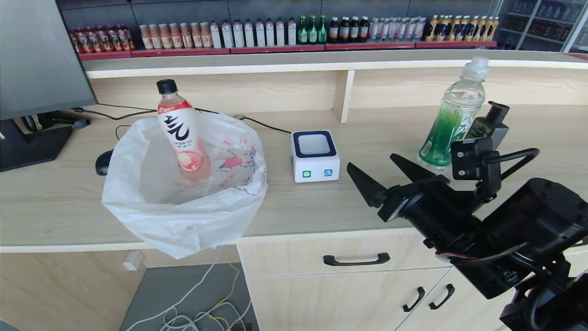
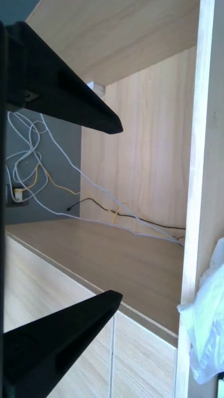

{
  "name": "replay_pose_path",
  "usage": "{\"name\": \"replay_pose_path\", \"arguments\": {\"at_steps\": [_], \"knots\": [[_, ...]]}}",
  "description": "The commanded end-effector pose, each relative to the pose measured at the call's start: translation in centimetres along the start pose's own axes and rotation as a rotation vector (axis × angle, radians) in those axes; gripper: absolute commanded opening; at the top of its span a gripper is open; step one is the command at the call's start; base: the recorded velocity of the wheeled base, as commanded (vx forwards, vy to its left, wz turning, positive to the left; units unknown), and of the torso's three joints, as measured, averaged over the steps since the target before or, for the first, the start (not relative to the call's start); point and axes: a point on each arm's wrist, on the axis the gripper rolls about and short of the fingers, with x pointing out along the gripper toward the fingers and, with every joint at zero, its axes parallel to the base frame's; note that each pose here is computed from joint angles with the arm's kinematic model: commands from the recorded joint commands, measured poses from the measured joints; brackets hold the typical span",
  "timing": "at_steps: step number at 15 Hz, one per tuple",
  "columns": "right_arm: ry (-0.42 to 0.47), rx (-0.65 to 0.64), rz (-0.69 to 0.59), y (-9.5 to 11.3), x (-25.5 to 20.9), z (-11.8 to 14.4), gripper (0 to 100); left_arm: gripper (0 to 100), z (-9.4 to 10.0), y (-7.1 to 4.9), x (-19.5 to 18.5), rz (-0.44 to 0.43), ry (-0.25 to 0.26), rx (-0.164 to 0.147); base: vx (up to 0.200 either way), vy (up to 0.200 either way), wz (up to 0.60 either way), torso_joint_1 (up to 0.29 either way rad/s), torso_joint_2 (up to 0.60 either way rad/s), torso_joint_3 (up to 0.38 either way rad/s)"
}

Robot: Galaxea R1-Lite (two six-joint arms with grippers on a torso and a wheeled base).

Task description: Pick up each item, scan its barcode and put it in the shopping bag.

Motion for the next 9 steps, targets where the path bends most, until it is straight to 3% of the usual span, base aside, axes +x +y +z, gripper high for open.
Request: {"name": "replay_pose_path", "arguments": {"at_steps": [1, 8, 9], "knots": [[0.007, -0.002, -0.003, -0.05, 0.03, -0.24, 100, 100, 0.00, 0.00, 0.00, 0.001, 0.000, 0.000, 0.000, -0.200, 0.00, 0.002, 0.00, 0.002], [-0.002, -0.011, -0.002, -0.01, -0.10, 0.07, 100, 100, 0.00, 0.00, 0.00, -0.001, 0.000, 0.001, 0.000, -0.200, 0.00, 0.001, 0.00, 0.001], [-0.003, -0.011, -0.002, -0.01, -0.11, 0.11, 100, 100, 0.00, 0.00, 0.00, -0.001, 0.000, 0.001, 0.000, 0.000, 0.00, 0.000, 0.00, 0.000]]}}
